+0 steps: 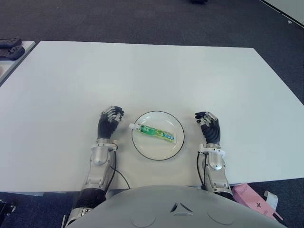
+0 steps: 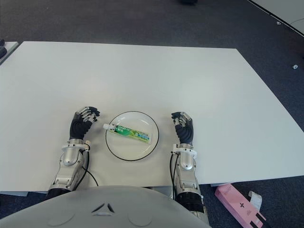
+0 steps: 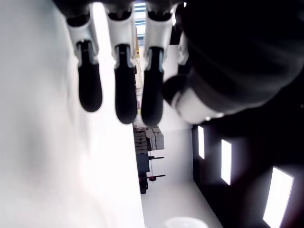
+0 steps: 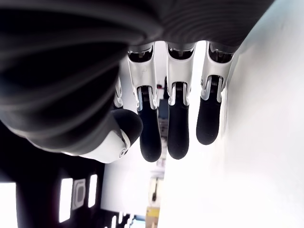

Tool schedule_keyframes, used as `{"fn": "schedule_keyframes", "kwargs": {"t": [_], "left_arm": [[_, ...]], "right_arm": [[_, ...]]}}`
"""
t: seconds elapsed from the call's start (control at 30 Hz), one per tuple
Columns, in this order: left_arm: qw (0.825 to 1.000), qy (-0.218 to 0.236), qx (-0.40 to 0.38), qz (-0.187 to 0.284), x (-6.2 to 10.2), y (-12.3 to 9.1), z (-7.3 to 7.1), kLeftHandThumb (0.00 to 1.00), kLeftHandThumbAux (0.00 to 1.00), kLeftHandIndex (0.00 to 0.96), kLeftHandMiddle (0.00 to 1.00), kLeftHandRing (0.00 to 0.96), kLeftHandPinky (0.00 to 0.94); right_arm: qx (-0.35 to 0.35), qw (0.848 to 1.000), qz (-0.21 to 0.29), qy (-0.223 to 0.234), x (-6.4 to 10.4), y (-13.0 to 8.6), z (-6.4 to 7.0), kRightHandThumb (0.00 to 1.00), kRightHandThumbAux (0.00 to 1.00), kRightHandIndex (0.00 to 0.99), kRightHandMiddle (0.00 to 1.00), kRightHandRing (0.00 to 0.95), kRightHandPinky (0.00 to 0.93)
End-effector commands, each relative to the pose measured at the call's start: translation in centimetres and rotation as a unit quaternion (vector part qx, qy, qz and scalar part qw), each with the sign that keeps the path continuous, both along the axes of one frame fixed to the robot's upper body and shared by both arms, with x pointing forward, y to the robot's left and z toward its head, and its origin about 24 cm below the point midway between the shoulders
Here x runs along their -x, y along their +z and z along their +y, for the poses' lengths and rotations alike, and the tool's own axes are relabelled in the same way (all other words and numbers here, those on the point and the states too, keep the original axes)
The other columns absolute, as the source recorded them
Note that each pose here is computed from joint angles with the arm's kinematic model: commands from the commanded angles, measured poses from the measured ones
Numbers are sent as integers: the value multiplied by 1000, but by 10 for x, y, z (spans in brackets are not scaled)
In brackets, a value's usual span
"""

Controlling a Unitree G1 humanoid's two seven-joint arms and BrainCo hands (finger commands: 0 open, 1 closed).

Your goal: Put the toothpaste on the table into the plate.

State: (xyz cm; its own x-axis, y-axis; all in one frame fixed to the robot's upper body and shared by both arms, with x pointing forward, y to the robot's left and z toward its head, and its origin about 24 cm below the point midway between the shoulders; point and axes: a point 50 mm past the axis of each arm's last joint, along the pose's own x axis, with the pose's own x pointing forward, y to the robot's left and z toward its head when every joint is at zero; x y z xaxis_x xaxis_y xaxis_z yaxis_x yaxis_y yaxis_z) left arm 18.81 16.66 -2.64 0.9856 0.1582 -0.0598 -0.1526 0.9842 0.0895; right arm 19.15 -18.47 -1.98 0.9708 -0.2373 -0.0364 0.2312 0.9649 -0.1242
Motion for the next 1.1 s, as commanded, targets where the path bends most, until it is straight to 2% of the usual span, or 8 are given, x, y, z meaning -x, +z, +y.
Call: {"fn": "schedule_keyframes", "kwargs": {"t": [0.03, 0.17, 1.1], "left_arm": [[1000, 9, 15, 16, 6, -6, -1, 715, 723, 429, 478, 465, 475], [1000, 14, 5, 18, 7, -6, -1, 715, 722, 429, 482, 477, 494], [999, 31, -21, 27, 11, -4, 3, 715, 723, 428, 475, 468, 479]], "right_arm": [[-4, 1000, 10, 2, 3, -4, 0, 722, 735, 418, 433, 407, 411], [-3, 1000, 13, 4, 4, -4, 0, 722, 735, 418, 438, 411, 415], [14, 999, 35, 11, 10, -5, 2, 722, 733, 418, 448, 426, 427]]}}
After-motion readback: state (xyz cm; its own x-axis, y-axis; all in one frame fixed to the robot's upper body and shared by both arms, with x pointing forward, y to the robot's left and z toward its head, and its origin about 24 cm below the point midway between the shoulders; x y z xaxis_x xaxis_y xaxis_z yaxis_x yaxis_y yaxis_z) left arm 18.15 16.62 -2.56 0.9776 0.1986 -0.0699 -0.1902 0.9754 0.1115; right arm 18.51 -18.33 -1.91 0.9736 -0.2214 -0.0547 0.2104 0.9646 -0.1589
